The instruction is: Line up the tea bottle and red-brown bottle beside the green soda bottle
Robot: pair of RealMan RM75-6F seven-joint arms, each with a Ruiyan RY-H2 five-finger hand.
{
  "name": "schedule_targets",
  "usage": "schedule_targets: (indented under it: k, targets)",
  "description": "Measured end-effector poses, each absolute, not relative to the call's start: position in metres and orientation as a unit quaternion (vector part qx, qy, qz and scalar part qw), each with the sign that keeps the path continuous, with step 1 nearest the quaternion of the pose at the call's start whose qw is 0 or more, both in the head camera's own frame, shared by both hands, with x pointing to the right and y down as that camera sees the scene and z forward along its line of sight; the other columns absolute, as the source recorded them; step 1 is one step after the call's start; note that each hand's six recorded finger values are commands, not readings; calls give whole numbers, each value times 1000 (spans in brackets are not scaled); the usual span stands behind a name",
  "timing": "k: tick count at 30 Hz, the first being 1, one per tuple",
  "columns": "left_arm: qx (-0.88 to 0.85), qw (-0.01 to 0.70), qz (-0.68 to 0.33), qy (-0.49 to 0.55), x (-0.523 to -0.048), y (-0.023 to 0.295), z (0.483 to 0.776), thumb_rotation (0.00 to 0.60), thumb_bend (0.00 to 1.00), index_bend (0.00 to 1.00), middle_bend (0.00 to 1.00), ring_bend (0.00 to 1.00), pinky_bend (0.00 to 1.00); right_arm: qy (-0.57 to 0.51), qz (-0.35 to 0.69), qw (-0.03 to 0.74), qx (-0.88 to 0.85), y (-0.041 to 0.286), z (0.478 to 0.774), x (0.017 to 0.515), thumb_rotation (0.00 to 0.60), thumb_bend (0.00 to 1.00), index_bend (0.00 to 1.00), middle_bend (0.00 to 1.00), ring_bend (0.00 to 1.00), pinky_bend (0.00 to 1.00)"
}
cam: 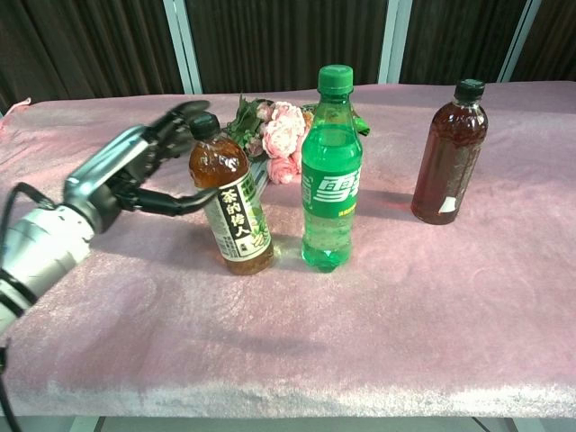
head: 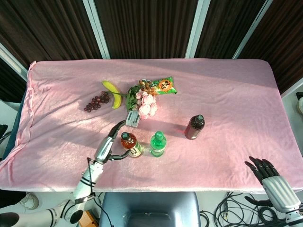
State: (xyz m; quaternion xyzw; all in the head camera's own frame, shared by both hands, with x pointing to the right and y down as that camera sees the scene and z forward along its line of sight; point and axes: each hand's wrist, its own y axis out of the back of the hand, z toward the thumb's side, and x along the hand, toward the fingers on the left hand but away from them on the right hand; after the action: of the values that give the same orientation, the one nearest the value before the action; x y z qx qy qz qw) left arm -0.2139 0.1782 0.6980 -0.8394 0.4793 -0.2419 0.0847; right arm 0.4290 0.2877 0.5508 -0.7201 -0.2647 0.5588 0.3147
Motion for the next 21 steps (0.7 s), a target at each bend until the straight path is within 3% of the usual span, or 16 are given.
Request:
schedule_targets:
  k: [7, 13, 21]
  targets:
    - [-819, 155, -269, 482, -289, 187, 670, 600, 291, 0, 28, 0, 0, -288, 556, 318, -712, 279, 551, 430, 600, 252, 0, 0, 0, 82]
    - [-768, 256, -339, 479, -367, 207, 642, 600, 291, 0, 45, 0, 0, -318, 546, 298, -716, 261, 557, 433, 600, 252, 0, 0, 0, 82]
    - [-673, 333, -502, 429, -453, 239, 612, 600, 291, 0, 33, 0, 0, -407, 512, 241, -717, 192, 582, 437, 600, 252, 0, 0, 0, 82]
